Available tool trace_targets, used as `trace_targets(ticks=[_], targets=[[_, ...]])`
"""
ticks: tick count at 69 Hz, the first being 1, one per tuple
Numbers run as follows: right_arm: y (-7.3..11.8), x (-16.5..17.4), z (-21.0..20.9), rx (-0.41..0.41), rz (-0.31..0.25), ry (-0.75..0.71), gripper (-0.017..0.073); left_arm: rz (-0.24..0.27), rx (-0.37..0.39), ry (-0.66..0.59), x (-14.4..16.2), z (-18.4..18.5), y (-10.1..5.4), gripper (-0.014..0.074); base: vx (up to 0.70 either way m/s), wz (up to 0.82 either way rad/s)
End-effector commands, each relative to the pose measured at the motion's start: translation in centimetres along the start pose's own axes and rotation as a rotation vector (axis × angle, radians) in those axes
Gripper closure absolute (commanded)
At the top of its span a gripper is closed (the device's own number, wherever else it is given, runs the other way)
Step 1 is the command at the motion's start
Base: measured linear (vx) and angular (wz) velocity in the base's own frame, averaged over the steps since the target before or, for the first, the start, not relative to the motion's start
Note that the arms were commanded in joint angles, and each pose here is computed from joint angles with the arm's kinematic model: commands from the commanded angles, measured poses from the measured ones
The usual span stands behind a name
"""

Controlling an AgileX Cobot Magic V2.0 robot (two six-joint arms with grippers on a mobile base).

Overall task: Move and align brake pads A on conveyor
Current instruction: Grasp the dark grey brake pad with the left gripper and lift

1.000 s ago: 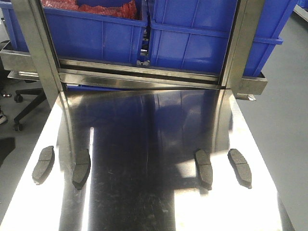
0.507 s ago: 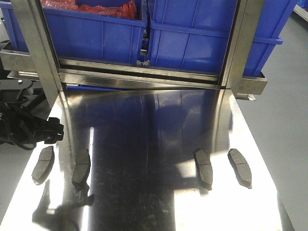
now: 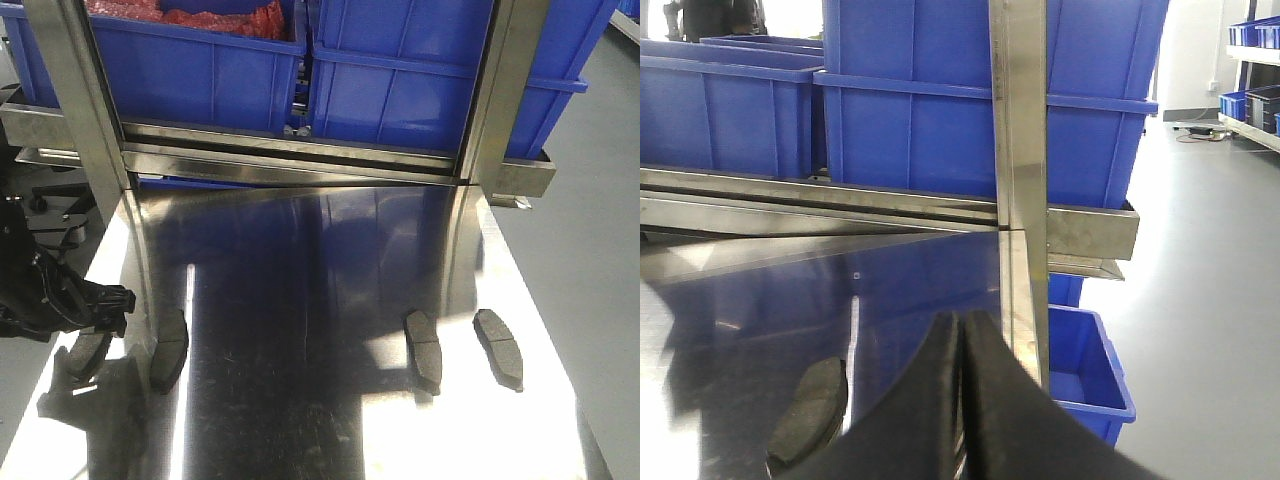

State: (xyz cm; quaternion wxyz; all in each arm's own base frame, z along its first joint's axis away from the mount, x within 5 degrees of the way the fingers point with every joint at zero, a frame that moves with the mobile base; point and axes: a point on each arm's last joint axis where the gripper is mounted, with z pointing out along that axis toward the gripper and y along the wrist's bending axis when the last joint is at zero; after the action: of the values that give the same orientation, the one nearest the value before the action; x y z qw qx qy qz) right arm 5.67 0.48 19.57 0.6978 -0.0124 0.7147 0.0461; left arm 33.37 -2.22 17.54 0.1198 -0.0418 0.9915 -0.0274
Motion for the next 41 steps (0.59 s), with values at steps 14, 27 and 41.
trace_targets(ticks=[14, 27, 41], targets=[[0.0, -0.2, -0.1, -0.001, -0.006, -0.077, 0.0569, -0.007, 0.010, -0.042, -0.9, -0.5, -0.3, 0.0005, 0.00, 0.00], [0.0, -0.2, -0.1, -0.001, -0.006, -0.077, 0.0569, -0.007, 0.010, -0.041, -0.9, -0.5, -0.3, 0.0008, 0.00, 0.00], [0.0, -0.2, -0.1, -0.001, -0.006, -0.077, 0.0569, -0.005, 0.010, -0.042, -0.9, -0.5, -0.3, 0.0071, 0.00, 0.00]])
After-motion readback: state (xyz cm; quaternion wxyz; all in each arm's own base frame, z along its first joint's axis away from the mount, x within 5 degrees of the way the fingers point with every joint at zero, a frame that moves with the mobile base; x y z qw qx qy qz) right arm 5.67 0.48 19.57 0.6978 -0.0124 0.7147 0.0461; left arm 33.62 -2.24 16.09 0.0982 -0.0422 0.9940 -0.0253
